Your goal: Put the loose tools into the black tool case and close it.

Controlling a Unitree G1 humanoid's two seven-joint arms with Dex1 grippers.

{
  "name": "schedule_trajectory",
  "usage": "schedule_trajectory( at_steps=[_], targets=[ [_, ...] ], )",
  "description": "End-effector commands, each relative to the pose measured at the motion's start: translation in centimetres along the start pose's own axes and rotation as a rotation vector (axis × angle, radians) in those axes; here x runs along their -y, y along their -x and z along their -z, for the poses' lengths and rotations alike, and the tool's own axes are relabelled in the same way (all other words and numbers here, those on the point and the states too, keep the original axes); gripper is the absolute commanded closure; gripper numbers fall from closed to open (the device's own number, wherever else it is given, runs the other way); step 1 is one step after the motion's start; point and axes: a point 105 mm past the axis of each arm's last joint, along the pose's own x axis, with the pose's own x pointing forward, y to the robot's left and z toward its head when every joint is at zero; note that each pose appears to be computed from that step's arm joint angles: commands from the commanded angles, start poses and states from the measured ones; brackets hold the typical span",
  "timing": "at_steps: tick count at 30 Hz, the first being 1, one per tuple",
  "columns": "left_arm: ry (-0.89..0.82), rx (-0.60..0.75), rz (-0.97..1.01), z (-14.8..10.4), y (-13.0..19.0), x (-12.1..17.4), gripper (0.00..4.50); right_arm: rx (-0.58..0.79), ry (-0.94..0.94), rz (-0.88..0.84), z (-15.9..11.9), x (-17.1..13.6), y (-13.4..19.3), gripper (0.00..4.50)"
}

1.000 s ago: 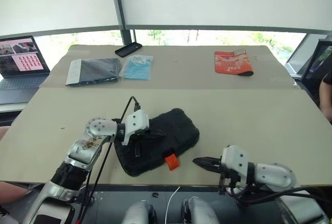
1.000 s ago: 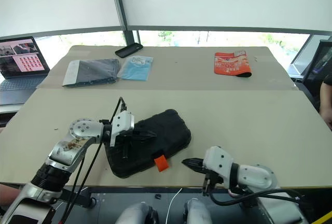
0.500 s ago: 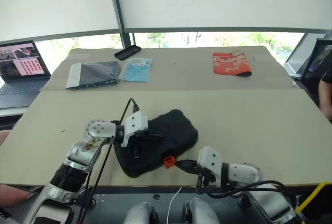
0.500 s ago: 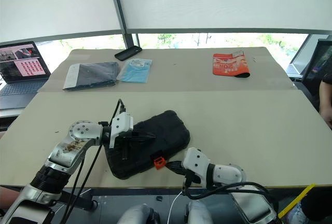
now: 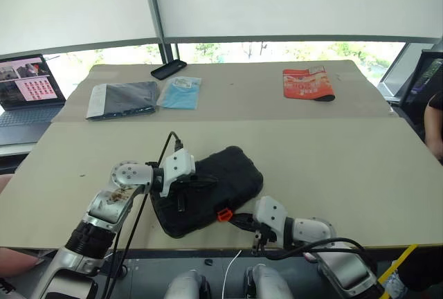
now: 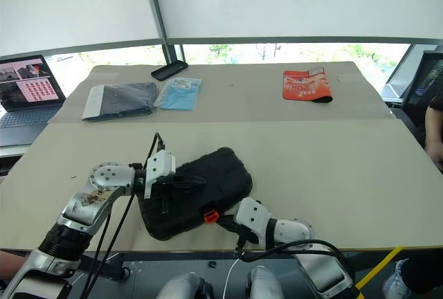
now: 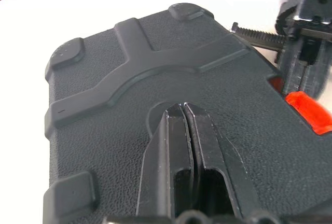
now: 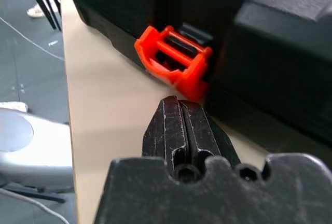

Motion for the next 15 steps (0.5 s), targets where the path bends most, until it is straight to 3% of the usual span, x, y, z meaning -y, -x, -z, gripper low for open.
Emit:
schedule_trajectory(
  at_steps=[1,15],
  targets=[
    [0.152,-0.162,0.024,5.1,-0.2,1.5,4.4,0.172,0.005,0.029,-3.6,0.7,-0.2,4.5],
    [0.166,-0.159,0.024,5.2,-0.6,1.5,4.4,0.222,-0.056,0.026,-5.4,1.9,1.6,4.5]
  ],
)
